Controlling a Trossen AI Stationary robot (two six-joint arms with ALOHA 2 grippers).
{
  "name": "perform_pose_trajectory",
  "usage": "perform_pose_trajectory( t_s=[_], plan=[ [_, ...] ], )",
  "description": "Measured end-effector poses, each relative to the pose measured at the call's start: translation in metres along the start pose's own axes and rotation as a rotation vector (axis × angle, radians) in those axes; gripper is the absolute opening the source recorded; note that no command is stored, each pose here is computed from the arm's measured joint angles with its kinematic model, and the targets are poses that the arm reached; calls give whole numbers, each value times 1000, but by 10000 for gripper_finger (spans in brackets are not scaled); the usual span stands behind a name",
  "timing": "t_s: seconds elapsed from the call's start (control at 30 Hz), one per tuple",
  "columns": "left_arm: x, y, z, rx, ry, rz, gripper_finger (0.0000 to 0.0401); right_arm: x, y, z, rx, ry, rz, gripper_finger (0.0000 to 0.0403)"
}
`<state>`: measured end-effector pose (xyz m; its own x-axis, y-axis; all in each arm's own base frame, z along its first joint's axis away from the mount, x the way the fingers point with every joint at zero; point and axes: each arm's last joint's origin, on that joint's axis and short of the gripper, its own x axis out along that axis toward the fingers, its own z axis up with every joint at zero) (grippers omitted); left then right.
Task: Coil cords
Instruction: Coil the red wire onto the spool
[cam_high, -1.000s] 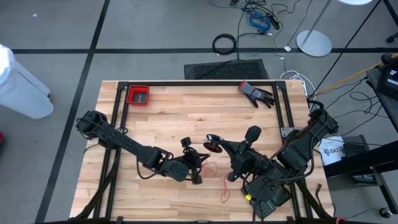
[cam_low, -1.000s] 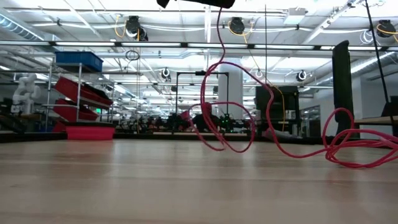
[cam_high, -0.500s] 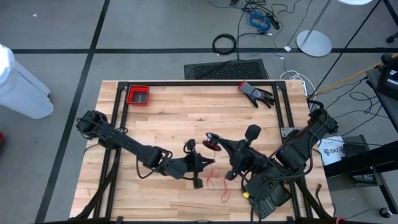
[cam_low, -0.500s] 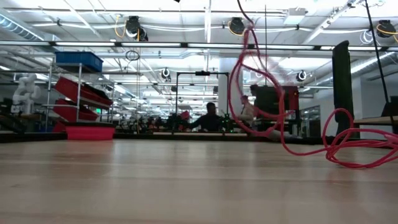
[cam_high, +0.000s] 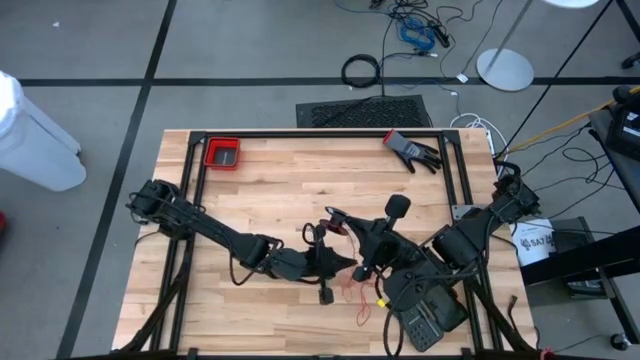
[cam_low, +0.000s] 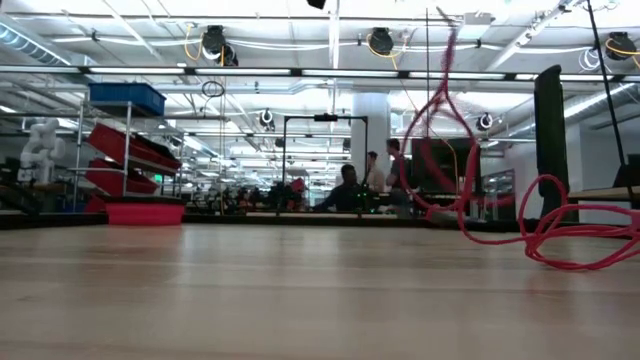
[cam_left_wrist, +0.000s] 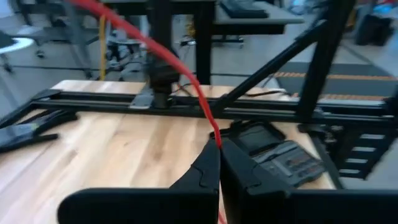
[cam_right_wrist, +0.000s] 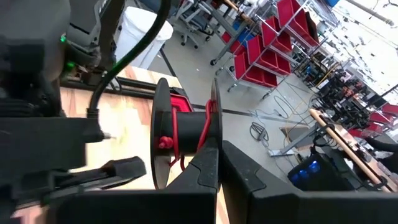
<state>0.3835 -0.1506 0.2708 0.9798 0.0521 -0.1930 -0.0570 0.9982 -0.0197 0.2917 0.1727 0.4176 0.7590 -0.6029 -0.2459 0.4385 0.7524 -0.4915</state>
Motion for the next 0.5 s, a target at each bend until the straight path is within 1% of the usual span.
perform_pose_trajectory(
  t_s=[0.1, 0.17, 0.3, 0.5],
  plan=[
    [0, -2, 6, -7, -58, -64, 0, 3, 3, -1, -1, 6, -9, 0],
    [-1, -3, 10, -16, -84, -84, 0, 9, 8, -2, -16, 14, -17, 0],
    [-1, -3, 9, -13, -82, -88, 0, 21, 14, -4, -61, 34, -38, 0],
    [-5, -9, 13, -13, -88, -190, 0, 26, 14, -6, -84, 50, -49, 0]
  ],
)
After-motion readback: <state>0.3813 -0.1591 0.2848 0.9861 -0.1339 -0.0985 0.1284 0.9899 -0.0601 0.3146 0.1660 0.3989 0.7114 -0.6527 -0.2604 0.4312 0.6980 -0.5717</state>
